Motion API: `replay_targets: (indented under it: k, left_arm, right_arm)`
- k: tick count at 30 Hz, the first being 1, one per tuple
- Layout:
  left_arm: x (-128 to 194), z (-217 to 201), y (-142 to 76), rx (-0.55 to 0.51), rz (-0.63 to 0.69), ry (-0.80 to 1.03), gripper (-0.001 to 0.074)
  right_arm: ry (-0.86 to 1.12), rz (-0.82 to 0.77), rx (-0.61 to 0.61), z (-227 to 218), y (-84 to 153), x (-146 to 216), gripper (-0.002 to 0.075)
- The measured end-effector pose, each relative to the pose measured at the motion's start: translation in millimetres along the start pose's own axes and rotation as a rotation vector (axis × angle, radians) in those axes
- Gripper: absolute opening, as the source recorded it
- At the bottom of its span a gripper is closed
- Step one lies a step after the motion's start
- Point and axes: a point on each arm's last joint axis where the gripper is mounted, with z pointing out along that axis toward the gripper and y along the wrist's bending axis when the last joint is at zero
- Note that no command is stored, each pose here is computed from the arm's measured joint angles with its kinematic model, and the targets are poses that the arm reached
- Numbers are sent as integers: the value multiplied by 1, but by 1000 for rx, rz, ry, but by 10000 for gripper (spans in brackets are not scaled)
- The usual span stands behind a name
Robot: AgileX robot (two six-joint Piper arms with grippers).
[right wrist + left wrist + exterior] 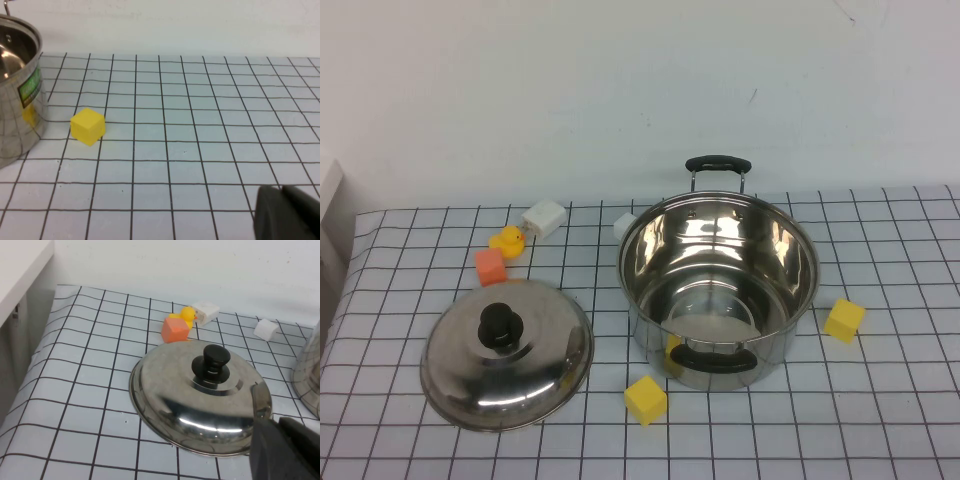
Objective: Cover the pot
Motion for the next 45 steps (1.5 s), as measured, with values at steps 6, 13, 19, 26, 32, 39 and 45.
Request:
replay_targets:
  k: [6,13,19,26,32,39,45]
  left_arm:
    - [0,0,0,0,0,0,-2]
    - [0,0,0,0,0,0,-2]
    - [0,0,0,0,0,0,-2]
    - [0,0,0,0,2,0,-2]
    - [0,0,0,0,2,0,-2]
    - [-4,0,-1,11,2,-52,-2]
    - [-27,-4,-6,65,0,-308,-2]
  right_arm:
    - [0,0,0,0,0,0,9]
    - [0,0,0,0,0,0,9]
    - [0,0,0,0,0,0,9]
    - [0,0,0,0,0,0,9]
    - [0,0,0,0,0,0,9]
    - [0,0,0,0,0,0,9]
    - [0,0,0,0,0,0,9]
